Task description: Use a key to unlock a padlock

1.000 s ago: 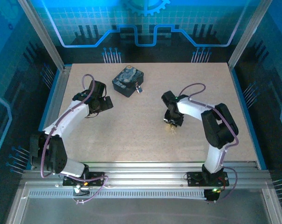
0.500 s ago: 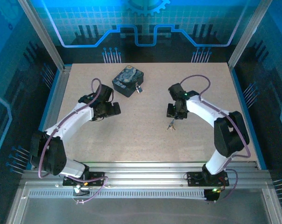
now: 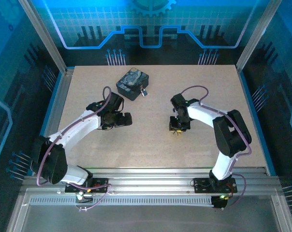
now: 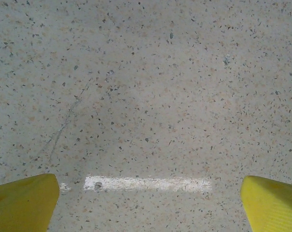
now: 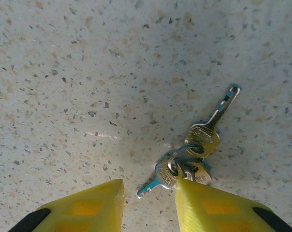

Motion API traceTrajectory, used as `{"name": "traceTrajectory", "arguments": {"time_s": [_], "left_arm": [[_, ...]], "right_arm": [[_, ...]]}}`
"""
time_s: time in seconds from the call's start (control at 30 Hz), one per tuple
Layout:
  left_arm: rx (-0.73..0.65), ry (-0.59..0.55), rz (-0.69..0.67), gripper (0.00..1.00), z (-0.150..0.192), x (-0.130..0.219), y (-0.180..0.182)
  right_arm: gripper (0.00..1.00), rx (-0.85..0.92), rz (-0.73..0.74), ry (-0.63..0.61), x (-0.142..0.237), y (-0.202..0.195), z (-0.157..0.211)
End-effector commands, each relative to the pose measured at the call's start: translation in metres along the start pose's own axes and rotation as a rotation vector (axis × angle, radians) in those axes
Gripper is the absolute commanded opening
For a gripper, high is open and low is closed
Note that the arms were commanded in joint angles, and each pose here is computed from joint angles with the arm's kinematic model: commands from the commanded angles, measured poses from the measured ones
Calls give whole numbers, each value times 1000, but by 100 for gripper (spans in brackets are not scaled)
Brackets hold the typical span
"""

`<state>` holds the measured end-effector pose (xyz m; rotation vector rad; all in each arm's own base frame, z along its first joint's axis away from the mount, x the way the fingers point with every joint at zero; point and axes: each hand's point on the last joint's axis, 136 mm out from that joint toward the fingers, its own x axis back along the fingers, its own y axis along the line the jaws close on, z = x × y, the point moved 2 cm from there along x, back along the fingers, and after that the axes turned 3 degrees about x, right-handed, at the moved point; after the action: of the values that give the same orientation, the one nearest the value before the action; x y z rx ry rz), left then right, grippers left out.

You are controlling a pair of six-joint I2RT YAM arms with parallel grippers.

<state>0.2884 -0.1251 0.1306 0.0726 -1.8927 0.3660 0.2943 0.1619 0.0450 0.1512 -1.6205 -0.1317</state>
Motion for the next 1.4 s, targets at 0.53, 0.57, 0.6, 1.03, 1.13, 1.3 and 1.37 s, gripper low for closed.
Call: {"name": "traceTrajectory", "arguments": {"time_s": [0.53, 0.57, 0.6, 1.03, 1.13, 1.3, 1.37], "left_arm": [[-42, 29, 19, 98, 5, 6, -17], [-45, 27, 20, 98, 5, 7, -17], [-46, 27, 19, 98, 5, 6, -17], [-48, 22, 25, 98, 4, 8, -19], [-49, 22, 27, 98, 4, 8, -19], [-53, 24, 24, 98, 6, 9, -18], [-55, 23, 24, 98, 6, 10, -18]], "right_arm": [[35, -107, 13, 3, -7, 4, 4], [35, -104, 13, -5, -4, 5, 2], [35, -102, 15, -14, 1, 5, 0], [36, -93, 25, -59, 25, 6, -7], [36, -94, 42, -42, 17, 2, -6], [36, -96, 74, -13, 2, -5, -6], [35, -97, 72, -2, -3, -4, -5]]}}
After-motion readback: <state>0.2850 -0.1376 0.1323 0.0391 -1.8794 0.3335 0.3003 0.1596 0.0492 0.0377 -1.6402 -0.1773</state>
